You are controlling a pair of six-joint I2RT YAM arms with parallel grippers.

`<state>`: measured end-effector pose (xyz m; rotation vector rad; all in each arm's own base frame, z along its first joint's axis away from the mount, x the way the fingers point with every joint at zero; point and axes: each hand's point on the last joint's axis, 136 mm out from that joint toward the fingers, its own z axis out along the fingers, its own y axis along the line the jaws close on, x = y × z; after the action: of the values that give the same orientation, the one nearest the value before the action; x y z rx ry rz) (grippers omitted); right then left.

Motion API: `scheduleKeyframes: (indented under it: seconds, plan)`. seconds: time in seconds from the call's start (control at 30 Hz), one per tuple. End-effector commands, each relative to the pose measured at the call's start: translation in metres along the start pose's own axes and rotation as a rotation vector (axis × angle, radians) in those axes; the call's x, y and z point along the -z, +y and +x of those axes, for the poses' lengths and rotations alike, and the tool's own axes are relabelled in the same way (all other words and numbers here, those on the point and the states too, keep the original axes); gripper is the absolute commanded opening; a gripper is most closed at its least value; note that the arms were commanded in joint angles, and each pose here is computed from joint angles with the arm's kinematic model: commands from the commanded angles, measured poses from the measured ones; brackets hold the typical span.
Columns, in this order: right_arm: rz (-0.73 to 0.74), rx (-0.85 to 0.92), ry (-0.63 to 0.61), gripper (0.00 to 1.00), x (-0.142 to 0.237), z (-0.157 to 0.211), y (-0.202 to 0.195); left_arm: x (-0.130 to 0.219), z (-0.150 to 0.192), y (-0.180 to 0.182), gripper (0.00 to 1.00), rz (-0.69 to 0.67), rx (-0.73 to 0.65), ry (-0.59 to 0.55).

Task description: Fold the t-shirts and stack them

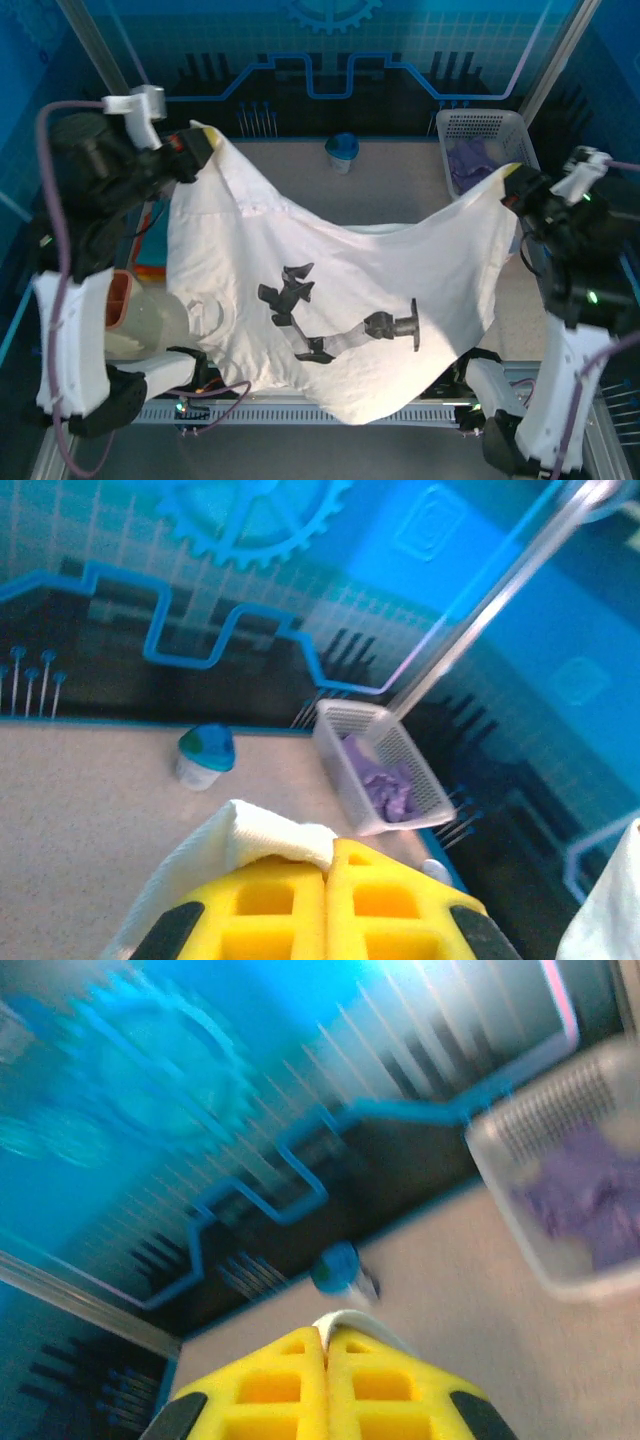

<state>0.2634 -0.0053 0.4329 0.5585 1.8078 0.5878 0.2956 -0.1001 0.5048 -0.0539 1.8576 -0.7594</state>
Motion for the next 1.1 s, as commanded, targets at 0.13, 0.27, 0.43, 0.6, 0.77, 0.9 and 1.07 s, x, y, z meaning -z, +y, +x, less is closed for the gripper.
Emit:
scheduleKeyframes:
  seconds: [0.13, 0.27, 0.43, 0.6, 0.77, 0.9, 1.07]
  plan:
    - [0.100, -0.067, 0.178, 0.00, -0.097, 0.069, -0.084, -0.114, 0.026, 0.102, 0.00, -0.093, 0.151, 0.060]
    - [0.122, -0.058, 0.195, 0.00, -0.140, 0.081, -0.106, -0.165, 0.056, 0.138, 0.00, -0.109, 0.234, 0.149]
    - [0.125, -0.048, 0.204, 0.00, -0.191, 0.081, -0.121, -0.209, 0.079, 0.174, 0.00, -0.146, 0.293, 0.204]
    - [0.174, -0.012, 0.204, 0.00, -0.221, 0.074, -0.137, -0.235, 0.092, 0.191, 0.00, -0.147, 0.350, 0.236]
    - [0.195, -0.013, 0.193, 0.00, -0.229, 0.063, -0.146, -0.242, 0.102, 0.200, 0.00, -0.161, 0.365, 0.266]
    - [0.241, -0.037, 0.241, 0.00, -0.221, 0.079, -0.157, -0.236, 0.118, 0.199, 0.00, -0.158, 0.397, 0.309]
    - [0.306, -0.066, 0.355, 0.00, -0.202, 0.113, -0.177, -0.218, 0.150, 0.196, 0.00, -0.168, 0.489, 0.402]
